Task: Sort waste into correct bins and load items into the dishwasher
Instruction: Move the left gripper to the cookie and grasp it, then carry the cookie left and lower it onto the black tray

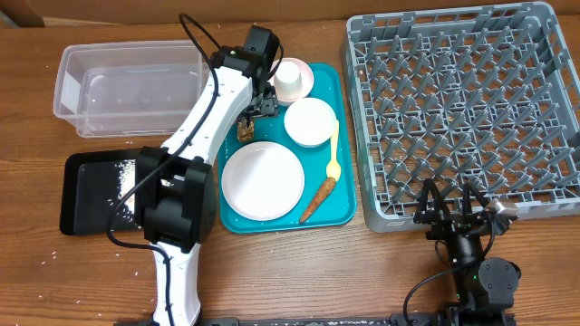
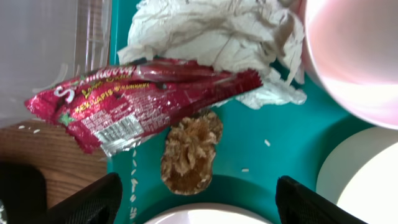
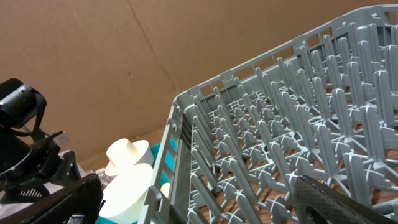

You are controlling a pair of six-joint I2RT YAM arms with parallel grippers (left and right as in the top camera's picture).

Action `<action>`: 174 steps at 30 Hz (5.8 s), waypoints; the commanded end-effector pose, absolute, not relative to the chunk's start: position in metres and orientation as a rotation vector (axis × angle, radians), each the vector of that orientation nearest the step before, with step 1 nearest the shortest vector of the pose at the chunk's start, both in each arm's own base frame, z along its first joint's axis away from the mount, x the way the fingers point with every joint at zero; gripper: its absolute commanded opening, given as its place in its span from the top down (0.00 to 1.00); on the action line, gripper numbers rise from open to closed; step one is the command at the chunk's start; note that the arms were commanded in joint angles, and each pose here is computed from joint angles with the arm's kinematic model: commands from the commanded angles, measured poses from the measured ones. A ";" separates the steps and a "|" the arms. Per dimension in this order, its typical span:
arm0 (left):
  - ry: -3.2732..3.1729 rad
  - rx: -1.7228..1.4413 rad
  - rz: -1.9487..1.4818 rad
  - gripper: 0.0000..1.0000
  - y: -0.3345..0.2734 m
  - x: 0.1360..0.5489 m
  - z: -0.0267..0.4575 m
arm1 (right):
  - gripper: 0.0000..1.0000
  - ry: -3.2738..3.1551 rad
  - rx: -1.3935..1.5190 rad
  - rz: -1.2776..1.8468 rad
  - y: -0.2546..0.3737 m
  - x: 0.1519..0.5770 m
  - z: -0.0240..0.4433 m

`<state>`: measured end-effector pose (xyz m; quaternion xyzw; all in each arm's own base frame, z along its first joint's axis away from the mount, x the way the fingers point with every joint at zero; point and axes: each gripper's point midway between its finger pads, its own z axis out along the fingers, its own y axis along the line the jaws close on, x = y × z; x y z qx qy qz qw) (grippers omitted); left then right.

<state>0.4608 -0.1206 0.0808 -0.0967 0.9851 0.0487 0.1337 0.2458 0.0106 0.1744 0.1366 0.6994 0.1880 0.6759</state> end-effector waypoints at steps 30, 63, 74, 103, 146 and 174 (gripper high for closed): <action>2.894 -0.315 0.161 0.20 -0.116 0.445 0.020 | 0.00 1.570 0.312 0.419 0.010 0.246 0.172; 2.869 -0.312 0.185 0.62 -0.111 0.444 0.003 | 0.00 1.570 0.312 0.420 0.010 0.246 0.172; 2.893 -0.309 0.182 0.70 -0.113 0.442 0.022 | 0.00 1.570 0.312 0.420 0.010 0.246 0.172; 2.983 -0.333 0.035 0.68 -0.121 0.429 0.156 | 0.00 1.570 0.312 0.420 0.010 0.246 0.172; 2.963 -1.104 0.159 0.65 0.092 0.346 0.187 | 0.00 1.570 0.312 0.419 0.010 0.246 0.172; 2.940 -1.424 0.206 0.44 0.132 0.307 0.041 | 0.00 1.570 0.312 0.419 0.010 0.246 0.172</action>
